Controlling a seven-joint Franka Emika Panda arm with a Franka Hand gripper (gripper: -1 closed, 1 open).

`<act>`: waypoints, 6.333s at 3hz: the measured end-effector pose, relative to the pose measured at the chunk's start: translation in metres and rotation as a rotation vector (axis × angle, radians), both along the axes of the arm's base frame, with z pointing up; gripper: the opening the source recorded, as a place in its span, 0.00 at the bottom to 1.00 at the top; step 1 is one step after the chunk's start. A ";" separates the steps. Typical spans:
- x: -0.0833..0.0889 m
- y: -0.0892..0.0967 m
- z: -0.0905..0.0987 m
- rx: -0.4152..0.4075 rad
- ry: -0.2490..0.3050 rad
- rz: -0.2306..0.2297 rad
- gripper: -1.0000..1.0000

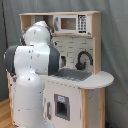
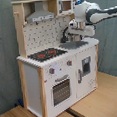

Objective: Play with the kitchen

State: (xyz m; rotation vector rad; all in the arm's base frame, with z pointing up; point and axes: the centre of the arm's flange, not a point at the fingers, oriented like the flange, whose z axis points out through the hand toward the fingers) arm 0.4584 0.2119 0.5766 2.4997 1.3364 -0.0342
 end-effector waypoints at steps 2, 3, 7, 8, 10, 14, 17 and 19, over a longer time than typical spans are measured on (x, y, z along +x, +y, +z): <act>0.034 -0.050 -0.015 0.027 0.006 0.031 0.00; 0.045 -0.066 -0.032 0.024 0.018 0.071 0.00; 0.076 -0.081 -0.082 0.016 0.048 0.133 1.00; 0.076 -0.081 -0.082 0.018 0.045 0.134 1.00; 0.090 -0.033 -0.040 0.099 -0.106 0.202 1.00; 0.021 0.037 0.032 0.118 -0.154 0.205 1.00; -0.035 0.109 0.040 -0.065 -0.235 0.262 1.00; -0.061 0.165 0.039 -0.205 -0.316 0.356 1.00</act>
